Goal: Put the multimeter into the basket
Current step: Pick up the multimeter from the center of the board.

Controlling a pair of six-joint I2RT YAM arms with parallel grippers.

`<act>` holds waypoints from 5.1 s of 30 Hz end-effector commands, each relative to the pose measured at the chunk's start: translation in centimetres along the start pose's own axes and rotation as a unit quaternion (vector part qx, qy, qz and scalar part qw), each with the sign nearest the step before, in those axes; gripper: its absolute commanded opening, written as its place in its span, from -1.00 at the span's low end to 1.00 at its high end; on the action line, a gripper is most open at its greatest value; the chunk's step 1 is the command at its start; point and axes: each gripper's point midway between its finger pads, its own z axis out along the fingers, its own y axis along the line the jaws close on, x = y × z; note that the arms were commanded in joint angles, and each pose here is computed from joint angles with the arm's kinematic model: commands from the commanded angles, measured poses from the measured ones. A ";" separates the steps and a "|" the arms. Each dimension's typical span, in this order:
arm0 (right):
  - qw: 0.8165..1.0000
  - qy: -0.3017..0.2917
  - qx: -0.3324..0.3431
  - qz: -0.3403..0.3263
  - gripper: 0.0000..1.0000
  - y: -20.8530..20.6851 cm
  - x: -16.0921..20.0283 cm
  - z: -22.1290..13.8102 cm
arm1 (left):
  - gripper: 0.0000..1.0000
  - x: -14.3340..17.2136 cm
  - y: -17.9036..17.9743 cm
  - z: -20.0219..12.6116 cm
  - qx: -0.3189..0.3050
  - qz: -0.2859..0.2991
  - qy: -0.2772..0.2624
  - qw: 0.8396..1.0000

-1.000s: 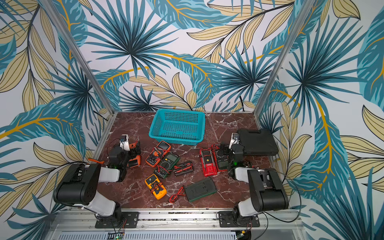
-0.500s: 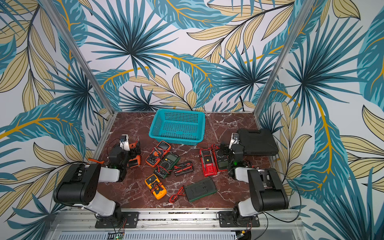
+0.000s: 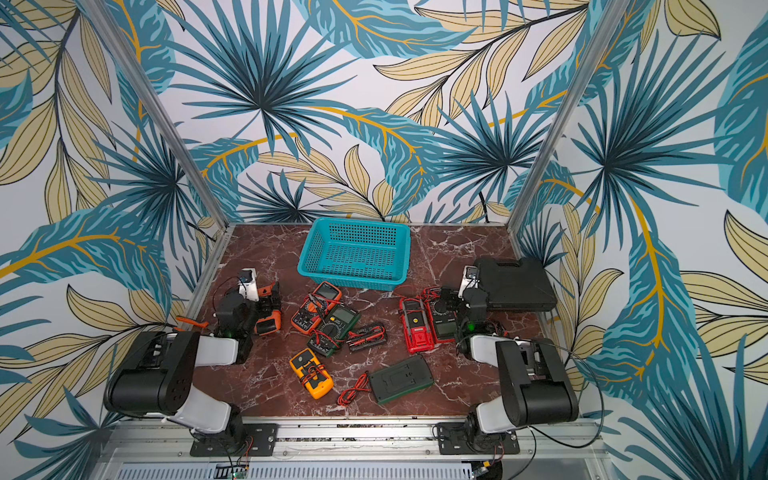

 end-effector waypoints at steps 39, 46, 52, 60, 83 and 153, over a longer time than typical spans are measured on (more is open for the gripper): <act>0.978 0.165 0.066 0.105 0.99 -2.5 -2.3 -9.5 | 1.00 -8.1 -5.7 -12.4 0.069 -0.100 0.005 0.993; 0.970 0.195 0.067 0.129 0.99 -2.3 -1.3 -11.2 | 1.00 -8.3 -9.6 -13.5 0.102 -0.074 0.006 0.992; 0.967 0.220 0.060 0.116 0.99 -1.1 -0.8 -12.4 | 1.00 -7.7 -13.2 -13.8 0.128 -0.040 0.022 0.991; 0.960 0.260 0.052 0.089 0.99 1.9 0.0 -13.2 | 1.00 -7.5 -16.7 -13.9 0.152 -0.007 0.024 0.988; 0.934 0.356 -0.021 -0.016 0.99 9.9 2.4 -11.1 | 1.00 -5.8 -18.4 -11.1 0.128 -0.032 0.062 0.989; 0.969 0.216 -0.098 -0.070 -1.00 18.8 -14.3 -7.2 | 1.00 -0.3 -11.7 -9.5 0.007 -0.121 0.137 0.983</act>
